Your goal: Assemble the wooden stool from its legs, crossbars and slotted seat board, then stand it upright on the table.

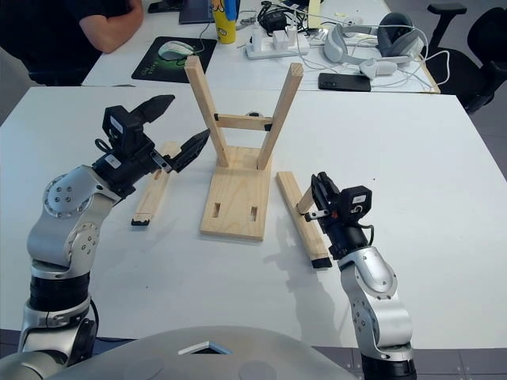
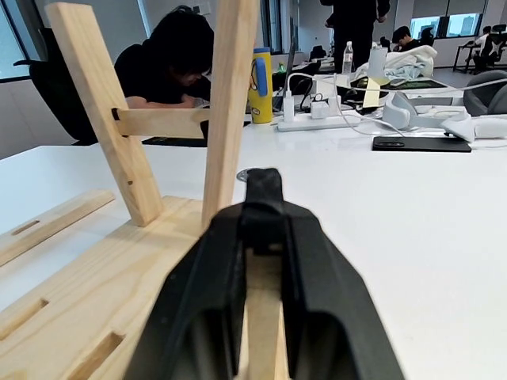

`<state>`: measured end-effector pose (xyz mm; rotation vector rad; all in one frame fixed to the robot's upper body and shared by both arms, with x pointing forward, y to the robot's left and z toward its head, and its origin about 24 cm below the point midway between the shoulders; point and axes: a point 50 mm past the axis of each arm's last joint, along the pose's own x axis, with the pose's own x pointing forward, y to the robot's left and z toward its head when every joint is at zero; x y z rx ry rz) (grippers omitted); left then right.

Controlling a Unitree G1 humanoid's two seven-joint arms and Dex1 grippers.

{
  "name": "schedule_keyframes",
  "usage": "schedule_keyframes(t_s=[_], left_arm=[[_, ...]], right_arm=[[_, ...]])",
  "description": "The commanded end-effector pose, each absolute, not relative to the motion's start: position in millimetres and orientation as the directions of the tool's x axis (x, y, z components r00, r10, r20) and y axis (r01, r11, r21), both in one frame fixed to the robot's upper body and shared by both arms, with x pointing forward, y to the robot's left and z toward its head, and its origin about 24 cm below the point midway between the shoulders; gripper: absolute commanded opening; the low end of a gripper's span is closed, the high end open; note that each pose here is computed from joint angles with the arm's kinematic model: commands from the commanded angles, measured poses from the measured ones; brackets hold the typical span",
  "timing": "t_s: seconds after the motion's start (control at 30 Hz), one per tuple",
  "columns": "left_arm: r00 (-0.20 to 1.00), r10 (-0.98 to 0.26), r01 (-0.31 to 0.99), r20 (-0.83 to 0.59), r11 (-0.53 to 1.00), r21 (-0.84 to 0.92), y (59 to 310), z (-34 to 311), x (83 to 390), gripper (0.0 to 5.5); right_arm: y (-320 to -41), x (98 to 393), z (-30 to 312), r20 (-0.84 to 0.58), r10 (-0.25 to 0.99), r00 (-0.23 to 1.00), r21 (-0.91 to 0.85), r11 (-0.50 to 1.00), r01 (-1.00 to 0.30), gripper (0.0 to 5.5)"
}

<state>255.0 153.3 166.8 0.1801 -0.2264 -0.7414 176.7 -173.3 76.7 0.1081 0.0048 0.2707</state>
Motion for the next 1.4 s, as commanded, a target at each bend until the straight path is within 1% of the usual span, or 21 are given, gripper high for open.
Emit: schedule_keyframes(t_s=[0.03, 0.23, 0.43, 0.83, 1.2, 1.4], left_arm=[[0.7, -0.702, 0.663, 0.128, 0.706, 0.247, 152.1, 168.9, 257.2, 4.49], [0.693, -0.71, 0.67, 0.128, 0.699, 0.248, 151.1, 169.4, 258.1, 4.49], [0.7, -0.702, 0.661, 0.132, 0.707, 0.252, 151.7, 168.9, 257.9, 4.49], [0.709, -0.69, 0.648, 0.144, 0.719, 0.251, 152.1, 168.5, 257.4, 4.49], [0.714, -0.685, 0.642, 0.148, 0.723, 0.255, 152.9, 169.0, 258.6, 4.49], [0.712, -0.686, 0.642, 0.146, 0.722, 0.258, 152.9, 168.9, 260.4, 4.49]], right_arm=[[-176.1, 153.7, 34.8, -0.193, 0.257, 0.947, 0.123, 0.964, -0.237, 0.41], [-169.7, 155.5, 31.2, -0.19, 0.278, 0.942, 0.089, 0.96, -0.266, 0.41], [-166.0, 170.2, 37.3, -0.189, 0.304, 0.934, 0.063, 0.953, -0.297, 0.41], [-170.9, 161.3, 30.2, -0.206, 0.336, 0.919, 0.065, 0.942, -0.329, 0.41], [-169.2, 166.9, 28.1, -0.212, 0.353, 0.911, 0.041, 0.935, -0.352, 0.41], [-166.8, 173.9, 33.6, -0.185, 0.345, 0.92, 0.015, 0.937, -0.348, 0.41]])
